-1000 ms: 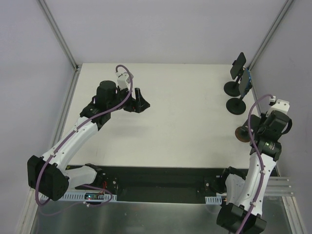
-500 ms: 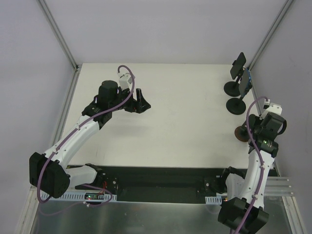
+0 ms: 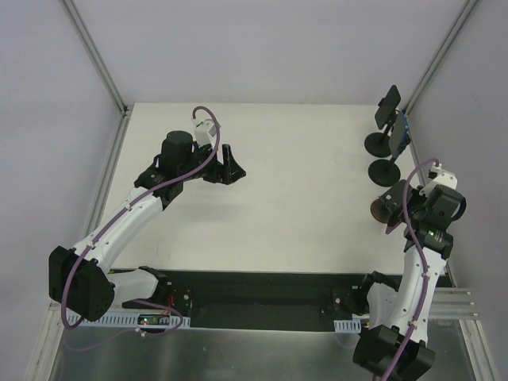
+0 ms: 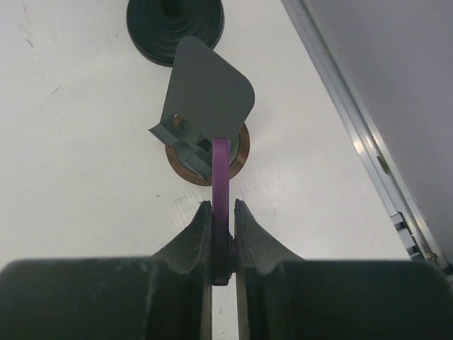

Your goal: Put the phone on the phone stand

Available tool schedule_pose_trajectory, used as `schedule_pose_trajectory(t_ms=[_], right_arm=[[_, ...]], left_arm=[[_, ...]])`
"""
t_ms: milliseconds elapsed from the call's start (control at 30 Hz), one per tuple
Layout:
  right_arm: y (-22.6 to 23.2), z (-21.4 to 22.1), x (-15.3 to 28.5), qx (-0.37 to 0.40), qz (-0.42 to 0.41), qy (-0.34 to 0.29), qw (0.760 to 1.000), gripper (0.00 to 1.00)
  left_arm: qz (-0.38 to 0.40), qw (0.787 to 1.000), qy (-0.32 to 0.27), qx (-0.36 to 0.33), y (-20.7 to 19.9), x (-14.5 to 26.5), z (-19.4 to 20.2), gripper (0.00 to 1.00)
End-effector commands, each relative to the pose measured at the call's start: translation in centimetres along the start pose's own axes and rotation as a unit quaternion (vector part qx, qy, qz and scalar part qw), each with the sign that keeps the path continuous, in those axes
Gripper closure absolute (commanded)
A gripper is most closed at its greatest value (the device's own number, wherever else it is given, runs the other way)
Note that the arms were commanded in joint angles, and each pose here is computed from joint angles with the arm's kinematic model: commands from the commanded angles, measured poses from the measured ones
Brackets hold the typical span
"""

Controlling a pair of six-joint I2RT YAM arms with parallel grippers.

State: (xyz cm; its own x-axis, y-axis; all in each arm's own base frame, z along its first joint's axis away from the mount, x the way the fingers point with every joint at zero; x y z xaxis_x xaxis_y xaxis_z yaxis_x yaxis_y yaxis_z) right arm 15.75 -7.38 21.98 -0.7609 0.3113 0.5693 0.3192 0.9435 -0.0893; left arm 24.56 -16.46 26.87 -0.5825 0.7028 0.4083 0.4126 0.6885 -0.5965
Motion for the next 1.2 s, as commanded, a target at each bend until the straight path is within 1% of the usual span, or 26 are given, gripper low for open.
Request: schedule_pose_trajectory(t_ms=[0, 67, 167, 300, 333, 433, 567, 633, 700, 733, 800, 833, 900, 933, 967, 1000, 1100, 1167], right_arm=[[0.9, -2.9, 1.2, -0.042, -0.045, -0.067, 0.996, 1.0], [1.2, -3.1, 1.2, -0.056, -0.06, -0.072, 0.994, 1.0], [1.2, -3.4, 1.4, -0.054, -0.064, -0.075, 0.994, 1.0], [1.1, -3.3, 2.1, -0.039, -0.061, -0.056, 0.996, 1.0], [1.4, -3.0, 2.5, -0.04, -0.074, -0.043, 0.996, 1.0], [2.1, -3.0, 3.5, -0.031, -0.102, -0.041, 0.993, 1.0], [2.1, -4.6, 5.0, 0.012, -0.116, -0.09, 0.989, 1.0], [1.8, -5.3, 4.7, 0.049, -0.114, -0.114, 0.986, 1.0], [1.6, -5.5, 3.6, 0.071, -0.117, -0.11, 0.984, 1.0], [1.6, -6.1, 3.3, 0.088, -0.129, -0.124, 0.98, 1.0], [1.3, -6.7, 2.3, 0.092, -0.133, -0.131, 0.978, 1.0], [1.6, -7.6, 2.1, 0.105, -0.161, -0.155, 0.969, 1.0], [1.0, -8.1, 1.0, 0.123, -0.168, -0.138, 0.968, 1.0], [1.0, -8.3, 0.9, 0.136, -0.188, -0.135, 0.963, 1.0], [0.5, -8.7, 0.5, 0.154, -0.184, -0.13, 0.962, 1.0], [-0.4, -8.8, 0.3, 0.155, -0.168, -0.127, 0.965, 1.0], [-0.3, -9.2, -0.1, 0.163, -0.201, -0.14, 0.956, 1.0], [-0.1, -9.4, -0.6, 0.162, -0.218, -0.142, 0.952, 1.0]], left_arm=[[0.022, 1.0, -0.011, -0.006, -0.5, -0.1, -0.4, 0.25], [0.022, 1.0, -0.011, -0.006, -0.5, -0.1, -0.4, 0.25], [0.022, 1.0, -0.009, -0.004, -0.5, -0.2, -0.4, 0.25], [0.023, 1.0, -0.01, -0.004, -0.5, -0.1, -0.4, 0.24], [0.023, 1.0, -0.008, -0.003, -0.5, -0.2, -0.4, 0.24], [0.025, 1.0, -0.005, -0.002, -0.5, -0.3, -0.3, 0.24], [0.026, 1.0, -0.002, 0.001, -0.5, -0.4, -0.3, 0.24], [0.024, 1.0, -0.003, 0.001, -0.4, -0.4, -0.3, 0.24], [0.023, 1.0, -0.004, 0.0, -0.4, -0.4, -0.3, 0.24], [0.022, 1.0, -0.005, -0.001, -0.4, -0.3, -0.3, 0.24], [0.02, 1.0, -0.005, -0.002, -0.3, -0.4, -0.3, 0.25], [0.022, 1.0, -0.005, -0.002, -0.4, -0.3, -0.3, 0.25], [0.022, 1.0, -0.005, -0.004, -0.4, -0.3, -0.3, 0.25], [0.022, 1.0, -0.006, -0.002, -0.4, -0.3, -0.3, 0.25], [0.022, 1.0, -0.004, -0.003, -0.4, -0.3, -0.2, 0.25], [0.026, 1.0, -0.005, -0.004, -0.6, -0.2, -0.3, 0.25], [0.032, 0.999, -0.006, -0.008, -0.9, -0.1, -0.2, 0.24], [0.036, 0.999, -0.005, -0.013, -1.2, 0.0, -0.2, 0.22]])
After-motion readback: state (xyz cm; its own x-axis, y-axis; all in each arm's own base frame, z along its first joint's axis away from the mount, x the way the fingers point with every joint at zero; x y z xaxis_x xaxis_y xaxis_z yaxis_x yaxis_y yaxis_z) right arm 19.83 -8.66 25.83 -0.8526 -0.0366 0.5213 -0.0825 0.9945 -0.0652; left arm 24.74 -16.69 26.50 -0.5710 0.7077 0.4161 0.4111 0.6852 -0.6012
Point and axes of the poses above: each gripper's point midway between its finger pads, its own x axis back along the fingers, its own y axis along the line the jaws close on, z = x × y, the point moved 9 cm from there along x, back along the fingers, and after that the axes turned 7 degrees about x, right-handed, at the moved point
